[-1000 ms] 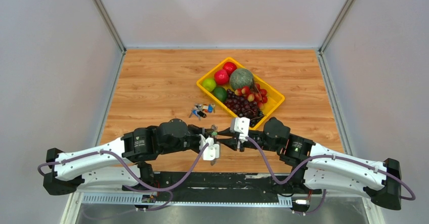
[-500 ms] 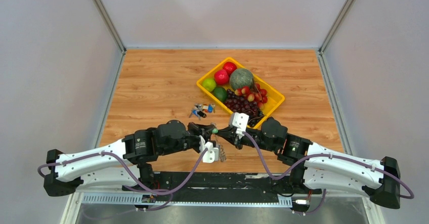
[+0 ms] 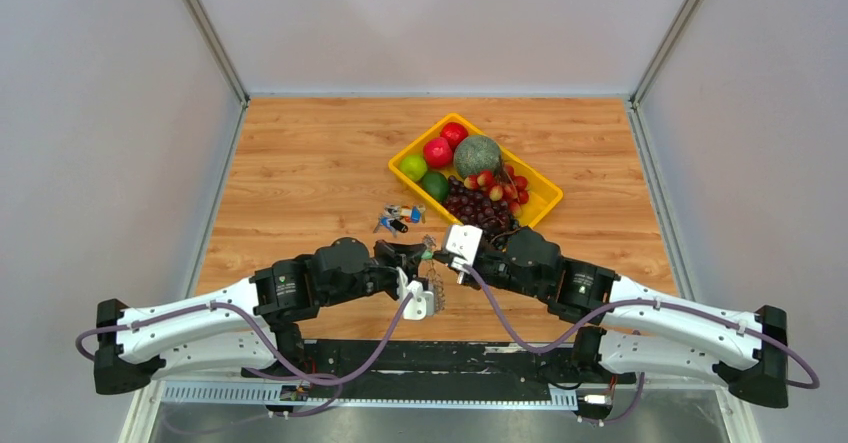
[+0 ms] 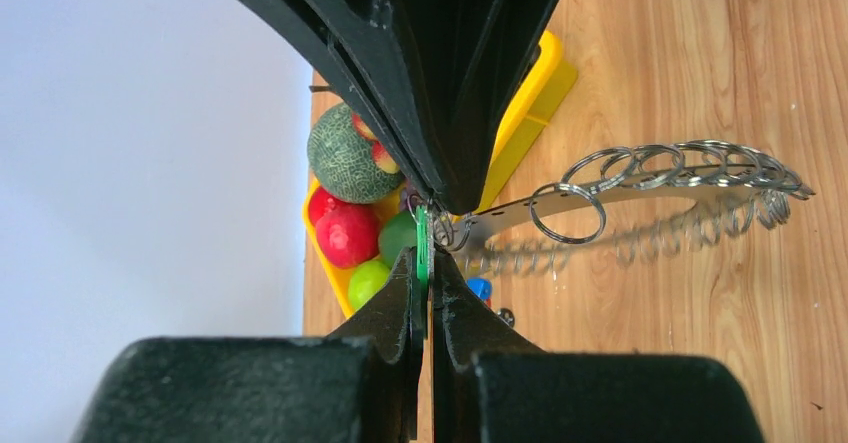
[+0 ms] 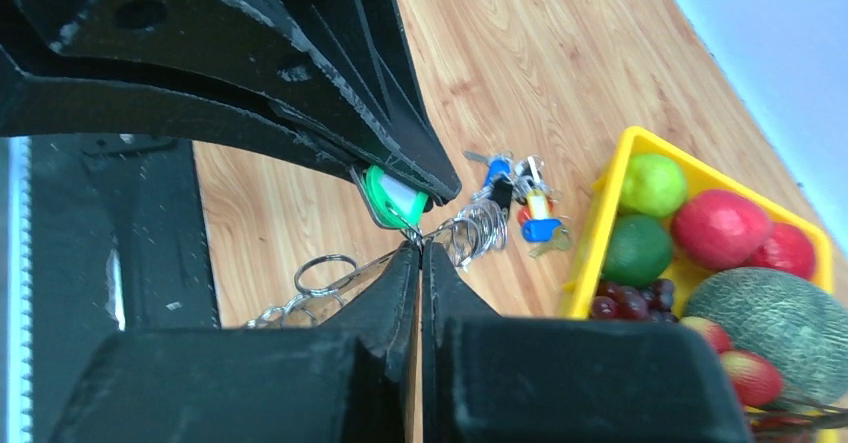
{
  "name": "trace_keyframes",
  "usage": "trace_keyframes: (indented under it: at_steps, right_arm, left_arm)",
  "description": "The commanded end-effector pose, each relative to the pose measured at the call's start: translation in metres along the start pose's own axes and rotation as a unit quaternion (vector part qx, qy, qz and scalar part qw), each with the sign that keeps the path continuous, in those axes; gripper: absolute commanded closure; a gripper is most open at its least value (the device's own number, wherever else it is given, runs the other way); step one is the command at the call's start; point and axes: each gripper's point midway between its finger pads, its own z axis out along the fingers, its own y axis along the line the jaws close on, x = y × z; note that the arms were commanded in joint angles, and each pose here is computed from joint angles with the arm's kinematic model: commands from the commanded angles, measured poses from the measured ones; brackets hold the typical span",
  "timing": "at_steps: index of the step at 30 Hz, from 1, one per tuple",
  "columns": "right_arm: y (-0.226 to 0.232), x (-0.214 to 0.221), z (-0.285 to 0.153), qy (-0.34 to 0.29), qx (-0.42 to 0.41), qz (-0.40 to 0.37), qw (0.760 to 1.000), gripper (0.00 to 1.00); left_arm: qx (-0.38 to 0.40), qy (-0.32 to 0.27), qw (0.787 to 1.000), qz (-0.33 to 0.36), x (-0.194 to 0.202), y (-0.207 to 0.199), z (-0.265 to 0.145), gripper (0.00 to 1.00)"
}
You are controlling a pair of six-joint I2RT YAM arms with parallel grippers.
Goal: Remove the keys from the keyring
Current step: Remove the key from the keyring.
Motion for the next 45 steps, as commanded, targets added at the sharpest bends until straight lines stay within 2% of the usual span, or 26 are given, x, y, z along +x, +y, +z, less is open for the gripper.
trace_keyframes:
  at_steps: [1,5,8,13,17,21,25,29,35,45]
  right_arm:
    - [-0.012,-0.021,-0.004,0.028,0.011,-0.1,0.995,1.0]
    - [-0.005,-0.021,0.0,0.057,0.003,-0.154,0.986,1.0]
    - [-0.006,-0.019,0.003,0.065,0.012,-0.152,0.986,0.88]
    - [-0.002,-0.016,-0.007,0.042,0.019,-0.113,0.993,0.75]
    - [-0.008,-0.013,-0.016,0.011,0.051,-0.068,0.996,0.73]
    - [-0.017,-0.017,-0.024,-0.036,0.099,0.01,0.994,0.69]
    - [-0.024,-0.015,-0.03,-0.087,0.139,0.106,0.981,0.7]
    - [-0.018,-0.01,-0.03,-0.127,0.133,0.147,0.972,0.74]
    - [-0.011,-0.004,-0.021,-0.14,0.12,0.15,0.971,0.77]
    - [0.0,0.001,-0.001,-0.123,0.096,0.143,0.977,0.8]
  left_arm:
    - [-0.01,-0.035,0.999,-0.007,-0.009,0.004,0.005,1.0]
    - [-0.007,-0.046,0.999,-0.023,-0.009,0.001,0.01,1.0]
    - [-0.006,-0.043,0.999,-0.028,-0.007,0.001,0.013,1.0]
    - [-0.018,-0.05,0.998,-0.032,-0.007,0.003,0.011,1.0]
    - [-0.024,-0.054,0.998,-0.033,-0.008,0.005,0.009,1.0]
    - [-0.029,-0.056,0.997,-0.034,-0.008,0.007,0.007,1.0]
    - [-0.03,-0.057,0.997,-0.035,-0.008,0.007,0.006,1.0]
    - [-0.032,-0.059,0.997,-0.035,-0.007,0.006,0.006,1.0]
    - [-0.037,-0.063,0.997,-0.037,-0.008,0.007,0.005,1.0]
    - [-0.041,-0.066,0.996,-0.035,-0.009,0.008,0.004,1.0]
